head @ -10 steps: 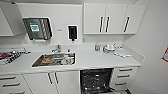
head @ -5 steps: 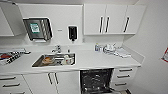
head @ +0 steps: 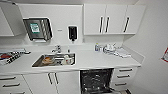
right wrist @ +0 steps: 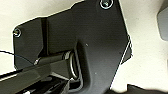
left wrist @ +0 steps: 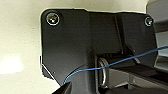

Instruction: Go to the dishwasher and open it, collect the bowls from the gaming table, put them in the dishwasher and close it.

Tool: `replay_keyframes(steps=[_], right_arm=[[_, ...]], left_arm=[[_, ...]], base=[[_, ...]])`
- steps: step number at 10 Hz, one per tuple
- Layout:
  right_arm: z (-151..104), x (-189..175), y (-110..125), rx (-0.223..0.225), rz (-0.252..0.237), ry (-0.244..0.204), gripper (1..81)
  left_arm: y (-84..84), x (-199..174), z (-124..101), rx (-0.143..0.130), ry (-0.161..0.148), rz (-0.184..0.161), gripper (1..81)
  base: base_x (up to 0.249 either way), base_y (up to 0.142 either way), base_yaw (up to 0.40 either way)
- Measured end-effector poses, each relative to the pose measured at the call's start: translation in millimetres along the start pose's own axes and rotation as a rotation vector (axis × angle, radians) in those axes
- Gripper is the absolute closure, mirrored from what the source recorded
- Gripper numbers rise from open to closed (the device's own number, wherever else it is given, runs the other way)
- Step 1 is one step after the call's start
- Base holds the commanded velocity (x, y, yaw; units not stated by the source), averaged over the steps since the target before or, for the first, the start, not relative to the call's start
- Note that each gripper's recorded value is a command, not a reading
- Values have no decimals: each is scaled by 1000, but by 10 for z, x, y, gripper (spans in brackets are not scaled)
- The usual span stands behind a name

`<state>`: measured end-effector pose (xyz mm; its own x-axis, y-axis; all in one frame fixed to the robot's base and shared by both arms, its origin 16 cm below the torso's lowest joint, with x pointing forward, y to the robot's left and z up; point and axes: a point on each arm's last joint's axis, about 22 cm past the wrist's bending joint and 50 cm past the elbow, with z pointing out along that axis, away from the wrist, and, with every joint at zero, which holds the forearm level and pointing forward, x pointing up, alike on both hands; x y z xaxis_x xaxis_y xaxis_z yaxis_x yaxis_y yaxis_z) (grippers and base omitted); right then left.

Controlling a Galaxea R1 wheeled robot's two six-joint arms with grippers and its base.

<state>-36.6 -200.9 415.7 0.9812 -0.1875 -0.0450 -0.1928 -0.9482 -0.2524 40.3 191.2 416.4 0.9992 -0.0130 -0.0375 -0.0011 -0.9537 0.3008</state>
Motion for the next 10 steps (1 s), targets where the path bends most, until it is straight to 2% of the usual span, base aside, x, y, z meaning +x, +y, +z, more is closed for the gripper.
replay_keyframes(steps=[2,3,6,10], right_arm=[[-1,1,6,-1,0,0,10],[-1,0,4,0,0,0,10],[3,-1,-17,2,0,0,10],[12,-5,-56,7,0,-1,10]], left_arm=[[-17,-3,23,26,-1,40,10],[-12,-5,29,29,-1,53,10],[47,-7,43,22,0,57,10],[16,3,36,26,3,59,10]], base=[[0,0,0],[0,0,0],[0,0,0],[0,0,0]])
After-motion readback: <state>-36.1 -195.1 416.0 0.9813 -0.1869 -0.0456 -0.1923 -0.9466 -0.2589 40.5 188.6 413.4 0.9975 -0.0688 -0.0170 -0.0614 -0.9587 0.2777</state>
